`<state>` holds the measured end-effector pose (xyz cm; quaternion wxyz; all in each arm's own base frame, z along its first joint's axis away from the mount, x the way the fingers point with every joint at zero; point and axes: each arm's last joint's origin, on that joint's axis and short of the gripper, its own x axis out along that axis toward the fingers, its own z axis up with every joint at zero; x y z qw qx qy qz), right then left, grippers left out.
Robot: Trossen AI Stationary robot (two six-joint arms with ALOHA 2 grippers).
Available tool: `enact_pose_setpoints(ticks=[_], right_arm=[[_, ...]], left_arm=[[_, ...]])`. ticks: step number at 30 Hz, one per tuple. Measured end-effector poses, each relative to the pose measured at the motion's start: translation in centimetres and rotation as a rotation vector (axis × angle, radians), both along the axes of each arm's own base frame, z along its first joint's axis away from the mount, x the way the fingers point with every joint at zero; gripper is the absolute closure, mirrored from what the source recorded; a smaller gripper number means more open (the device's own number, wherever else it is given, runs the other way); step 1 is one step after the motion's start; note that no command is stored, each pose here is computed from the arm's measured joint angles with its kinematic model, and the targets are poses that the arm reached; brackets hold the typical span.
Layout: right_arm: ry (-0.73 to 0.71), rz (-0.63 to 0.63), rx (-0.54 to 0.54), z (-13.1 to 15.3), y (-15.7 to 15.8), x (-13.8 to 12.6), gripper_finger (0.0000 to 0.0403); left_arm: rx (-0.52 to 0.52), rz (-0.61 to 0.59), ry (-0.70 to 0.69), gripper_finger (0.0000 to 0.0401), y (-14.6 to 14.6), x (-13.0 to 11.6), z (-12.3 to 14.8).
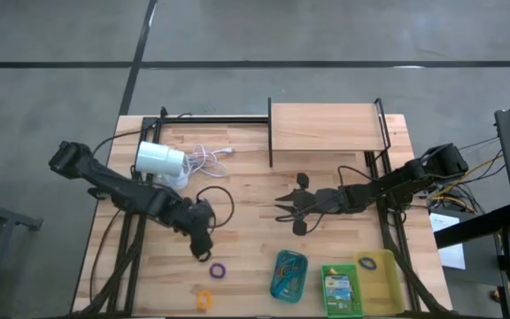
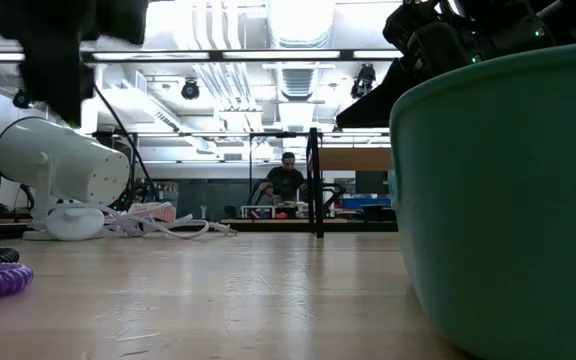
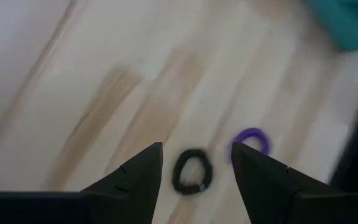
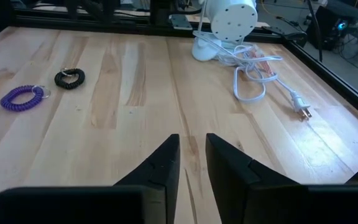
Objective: Pick & Place Office Desk Supplies
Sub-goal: Put the black spring rubberband into the yellow bin
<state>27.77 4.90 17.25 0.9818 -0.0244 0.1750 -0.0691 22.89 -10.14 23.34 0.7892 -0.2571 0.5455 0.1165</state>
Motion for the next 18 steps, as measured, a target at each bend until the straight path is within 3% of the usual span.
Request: enact_pose_setpoints(ticks=[3,13,18], right_arm=[[0.000,0.000,0.000,0.0,0.0,0.0,0.0324],[0.000,0.000,0.000,0.0,0.0,0.0,0.0314],[0.000,0.000,0.000,0.0,0.0,0.0,0.0318]], left_arm=[[-0.022,0.124,0.084,0.0204,0.3,-0.7,-1.1],[-0.132,0.165,0.249,0.0204,0.0,-2.5,-3.8],[-0.183,0.202,0.234,0.0204,-0.5,-2.7,-4.7]])
